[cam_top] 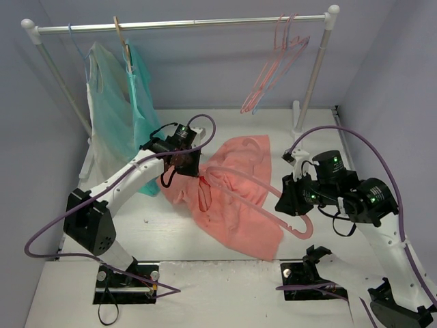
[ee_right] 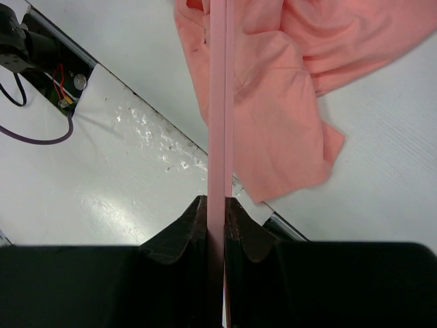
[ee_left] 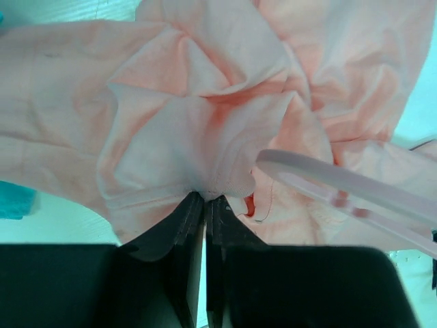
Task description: Place the t-shirt on the hanger
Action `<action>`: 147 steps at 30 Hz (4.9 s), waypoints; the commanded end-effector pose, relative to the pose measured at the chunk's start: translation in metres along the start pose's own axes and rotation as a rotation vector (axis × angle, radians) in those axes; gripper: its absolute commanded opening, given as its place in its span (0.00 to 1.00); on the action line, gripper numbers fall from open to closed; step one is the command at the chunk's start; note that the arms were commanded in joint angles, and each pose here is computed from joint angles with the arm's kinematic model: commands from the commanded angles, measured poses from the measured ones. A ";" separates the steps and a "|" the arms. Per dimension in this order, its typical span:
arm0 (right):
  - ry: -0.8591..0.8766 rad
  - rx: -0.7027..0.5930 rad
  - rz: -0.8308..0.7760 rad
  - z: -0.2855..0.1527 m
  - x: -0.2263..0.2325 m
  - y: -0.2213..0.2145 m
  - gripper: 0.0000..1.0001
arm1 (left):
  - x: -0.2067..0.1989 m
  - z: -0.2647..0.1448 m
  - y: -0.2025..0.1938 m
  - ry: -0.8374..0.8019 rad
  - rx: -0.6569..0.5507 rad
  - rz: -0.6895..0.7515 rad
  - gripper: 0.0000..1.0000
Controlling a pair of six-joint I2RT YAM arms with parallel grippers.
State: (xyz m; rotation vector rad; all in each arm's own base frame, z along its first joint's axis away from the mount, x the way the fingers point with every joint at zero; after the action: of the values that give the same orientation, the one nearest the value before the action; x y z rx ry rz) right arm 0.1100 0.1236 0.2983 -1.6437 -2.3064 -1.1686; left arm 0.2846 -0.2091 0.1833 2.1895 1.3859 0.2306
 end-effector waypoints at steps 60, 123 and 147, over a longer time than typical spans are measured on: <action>0.397 -0.401 -0.434 0.027 0.049 0.057 0.00 | -0.060 -0.189 0.105 -0.326 -0.317 0.263 0.09; 0.462 -0.607 -0.530 0.066 0.042 0.076 0.00 | -0.068 -0.233 0.081 -0.142 -0.617 0.931 0.57; 0.496 -0.530 -0.558 0.073 0.043 0.074 0.00 | -0.026 -0.198 0.061 -0.561 -0.647 0.978 0.57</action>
State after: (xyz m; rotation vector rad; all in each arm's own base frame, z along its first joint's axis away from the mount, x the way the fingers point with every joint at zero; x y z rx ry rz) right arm 0.1734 0.2060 0.2626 -0.8106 -2.3037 -1.9515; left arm 0.2525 -0.1768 0.3612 2.0319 0.0441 0.3271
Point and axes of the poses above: each gripper's point midway between its finger pads, its own z axis out along the fingers, its own x axis along the line the jaws close on, y = z × x, the point moved 4 cm from there along -z, back along the fingers, and after that the axes turned 11 degrees about z, right-handed, at the moved point
